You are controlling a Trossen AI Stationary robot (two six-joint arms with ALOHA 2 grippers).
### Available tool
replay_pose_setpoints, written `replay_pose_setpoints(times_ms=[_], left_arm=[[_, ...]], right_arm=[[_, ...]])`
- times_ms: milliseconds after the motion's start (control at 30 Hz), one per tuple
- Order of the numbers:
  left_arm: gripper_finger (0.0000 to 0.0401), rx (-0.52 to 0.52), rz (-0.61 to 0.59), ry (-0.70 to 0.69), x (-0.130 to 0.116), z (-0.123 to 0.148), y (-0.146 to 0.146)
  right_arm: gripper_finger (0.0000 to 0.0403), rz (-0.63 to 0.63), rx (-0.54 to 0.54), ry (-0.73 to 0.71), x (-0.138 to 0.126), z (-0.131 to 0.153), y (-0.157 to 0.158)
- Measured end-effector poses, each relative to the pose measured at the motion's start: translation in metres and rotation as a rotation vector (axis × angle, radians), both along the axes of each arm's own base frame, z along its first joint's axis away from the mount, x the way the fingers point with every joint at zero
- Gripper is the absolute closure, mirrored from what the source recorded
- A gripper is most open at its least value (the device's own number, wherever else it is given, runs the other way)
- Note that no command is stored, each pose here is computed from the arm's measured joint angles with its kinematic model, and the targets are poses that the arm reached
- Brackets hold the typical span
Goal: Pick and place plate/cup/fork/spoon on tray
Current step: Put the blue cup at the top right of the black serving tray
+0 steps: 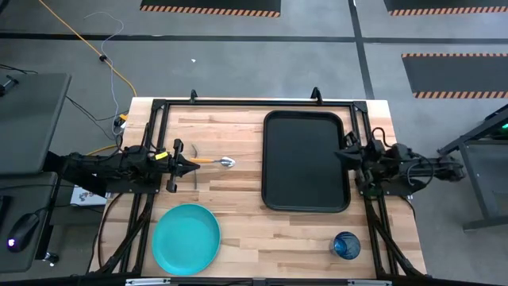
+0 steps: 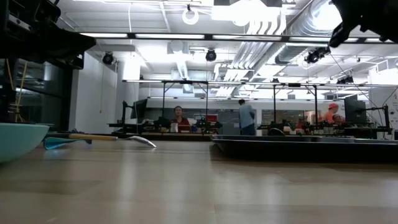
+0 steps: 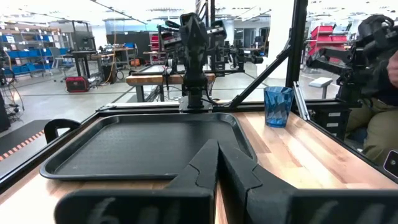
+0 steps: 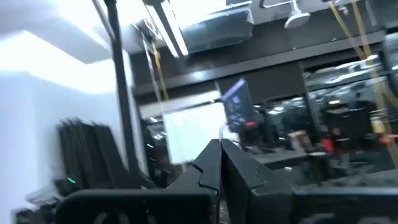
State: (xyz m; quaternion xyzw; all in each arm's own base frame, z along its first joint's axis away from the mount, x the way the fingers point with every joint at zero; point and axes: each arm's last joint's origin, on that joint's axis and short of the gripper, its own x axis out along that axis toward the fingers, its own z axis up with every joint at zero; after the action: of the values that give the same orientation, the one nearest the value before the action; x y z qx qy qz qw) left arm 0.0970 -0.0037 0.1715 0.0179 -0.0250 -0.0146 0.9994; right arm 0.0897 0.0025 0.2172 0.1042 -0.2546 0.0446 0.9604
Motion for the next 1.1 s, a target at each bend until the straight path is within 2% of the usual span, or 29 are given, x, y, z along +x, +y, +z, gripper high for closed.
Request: replay_pose_setpoints(times_ms=[133,267,333,400,567,667,833,967,1100], left_arm=[[0.0401,0.0,0.0,0.0,0.0,0.0,0.0],[0.0401,0.0,0.0,0.0,0.0,0.0,0.0],[0.0401,0.0,0.0,0.0,0.0,0.0,0.0],[0.0401,0.0,0.0,0.0,0.0,0.0,0.0],[0.0401,0.0,0.0,0.0,0.0,0.0,0.0],[0.0401,0.0,0.0,0.0,0.0,0.0,0.0],[0.0401,0.0,0.0,0.0,0.0,0.0,0.0],[0.0401,0.0,0.0,0.0,0.0,0.0,0.0],[0.0401,0.0,0.0,0.0,0.0,0.0,0.0]], right_arm=[[0.0402,0.037,0.05,0.04,0.013,0.006,0.002],[0.0394,0.058,0.057,0.188,0.039,0.035,0.008],[0.0382,0.063,0.063,0.35,0.055,0.053,0.012],[0.0366,0.042,0.11,0.577,0.07,0.071,0.016],[0.0328,0.024,0.38,1.183,0.095,0.099,0.031],[0.0317,-0.016,0.526,1.482,0.105,0.099,0.049],[0.0315,-0.108,0.632,1.889,0.106,0.087,0.088],[0.0315,-0.176,0.678,2.059,0.095,0.076,0.121],[0.0315,-0.236,0.733,2.116,0.082,0.068,0.15]])
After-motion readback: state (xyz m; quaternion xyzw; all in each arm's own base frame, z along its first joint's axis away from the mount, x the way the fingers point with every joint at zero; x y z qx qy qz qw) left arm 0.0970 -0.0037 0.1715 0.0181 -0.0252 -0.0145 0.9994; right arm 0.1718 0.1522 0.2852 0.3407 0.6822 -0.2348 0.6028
